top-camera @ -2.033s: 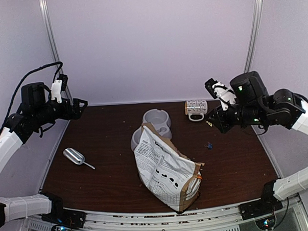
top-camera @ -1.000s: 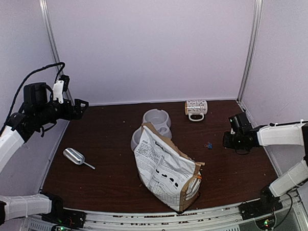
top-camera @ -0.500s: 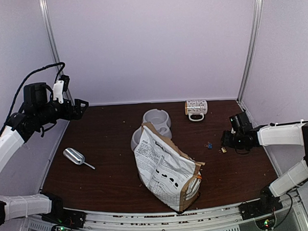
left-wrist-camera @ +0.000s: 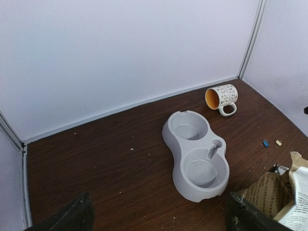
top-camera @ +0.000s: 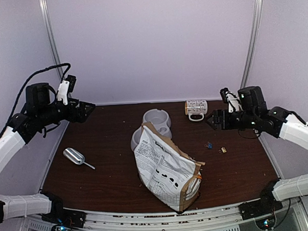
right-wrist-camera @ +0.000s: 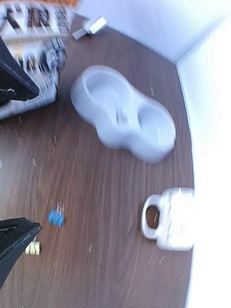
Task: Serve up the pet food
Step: Adjust the pet food bag at the center of the board.
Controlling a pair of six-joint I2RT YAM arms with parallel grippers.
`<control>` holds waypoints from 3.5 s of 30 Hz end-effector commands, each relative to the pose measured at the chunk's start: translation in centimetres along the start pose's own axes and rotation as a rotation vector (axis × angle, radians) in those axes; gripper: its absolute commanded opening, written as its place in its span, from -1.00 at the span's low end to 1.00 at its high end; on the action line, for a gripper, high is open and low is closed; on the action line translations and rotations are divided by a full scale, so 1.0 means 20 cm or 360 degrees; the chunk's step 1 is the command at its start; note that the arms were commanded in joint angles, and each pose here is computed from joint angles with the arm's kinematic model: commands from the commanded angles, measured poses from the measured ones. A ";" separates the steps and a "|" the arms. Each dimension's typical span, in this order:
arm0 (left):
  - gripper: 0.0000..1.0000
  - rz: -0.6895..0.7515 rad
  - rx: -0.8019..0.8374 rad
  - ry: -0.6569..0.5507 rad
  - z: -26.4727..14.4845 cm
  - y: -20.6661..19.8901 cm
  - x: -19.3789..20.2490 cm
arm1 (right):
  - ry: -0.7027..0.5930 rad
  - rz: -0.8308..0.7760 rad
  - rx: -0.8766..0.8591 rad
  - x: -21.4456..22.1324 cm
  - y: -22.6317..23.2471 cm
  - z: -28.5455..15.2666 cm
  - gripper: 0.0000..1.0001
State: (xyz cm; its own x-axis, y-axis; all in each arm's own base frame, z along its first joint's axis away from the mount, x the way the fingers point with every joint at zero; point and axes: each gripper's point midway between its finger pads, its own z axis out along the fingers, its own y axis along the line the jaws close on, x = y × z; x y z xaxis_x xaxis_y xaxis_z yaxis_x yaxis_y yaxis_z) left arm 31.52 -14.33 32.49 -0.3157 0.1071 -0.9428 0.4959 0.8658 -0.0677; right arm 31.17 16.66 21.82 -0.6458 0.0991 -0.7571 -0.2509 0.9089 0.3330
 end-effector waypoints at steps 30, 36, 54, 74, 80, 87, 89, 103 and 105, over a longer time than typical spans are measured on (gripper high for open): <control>0.95 0.0004 -0.0093 -0.0081 -0.06 0.04 -0.07 | 0.0436 -0.1226 0.0132 0.28 1.18 -0.20 0.51; 0.95 0.0002 -0.0090 -0.0078 -0.06 0.03 -0.07 | 0.0456 -0.1145 0.0003 0.33 1.27 -0.17 -0.45; 0.95 -0.0002 -0.0100 -0.0063 -0.05 0.04 -0.05 | -0.0211 -0.0437 0.0079 -0.26 1.32 0.02 -1.00; 0.95 -0.0004 -0.0122 -0.0034 -0.02 0.06 -0.03 | -0.0323 -0.0381 -0.0389 -0.37 1.31 -0.22 0.63; 0.96 -0.0005 -0.0127 -0.0026 -0.01 0.06 -0.02 | -0.0325 -0.0179 -0.0729 -0.33 1.19 -0.42 0.93; 0.95 -0.0013 -0.0126 -0.0020 -0.01 0.06 -0.02 | -0.0168 0.0074 -0.0862 -0.09 1.02 -0.48 0.97; 0.96 -0.0014 -0.0123 -0.0019 0.00 0.06 -0.02 | -0.0084 0.0179 -0.0990 0.00 1.06 -0.47 0.99; 0.95 -0.0015 -0.0118 -0.0035 -0.02 0.06 -0.03 | 0.0140 0.0417 -0.1201 0.22 1.20 -0.44 0.99; 0.95 -0.0013 -0.0119 -0.0035 -0.02 0.06 -0.03 | 0.0140 0.0422 -0.1257 0.21 1.23 -0.46 0.98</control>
State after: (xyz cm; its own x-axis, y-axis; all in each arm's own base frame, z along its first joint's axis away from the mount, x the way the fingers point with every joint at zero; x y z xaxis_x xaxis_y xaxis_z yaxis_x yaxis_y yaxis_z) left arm 31.97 -13.19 32.31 -0.3246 0.1013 -0.9404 0.4323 0.9002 -0.0522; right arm 16.24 34.77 29.95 -0.7906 0.1872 -0.5830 -0.4809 0.3996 0.7804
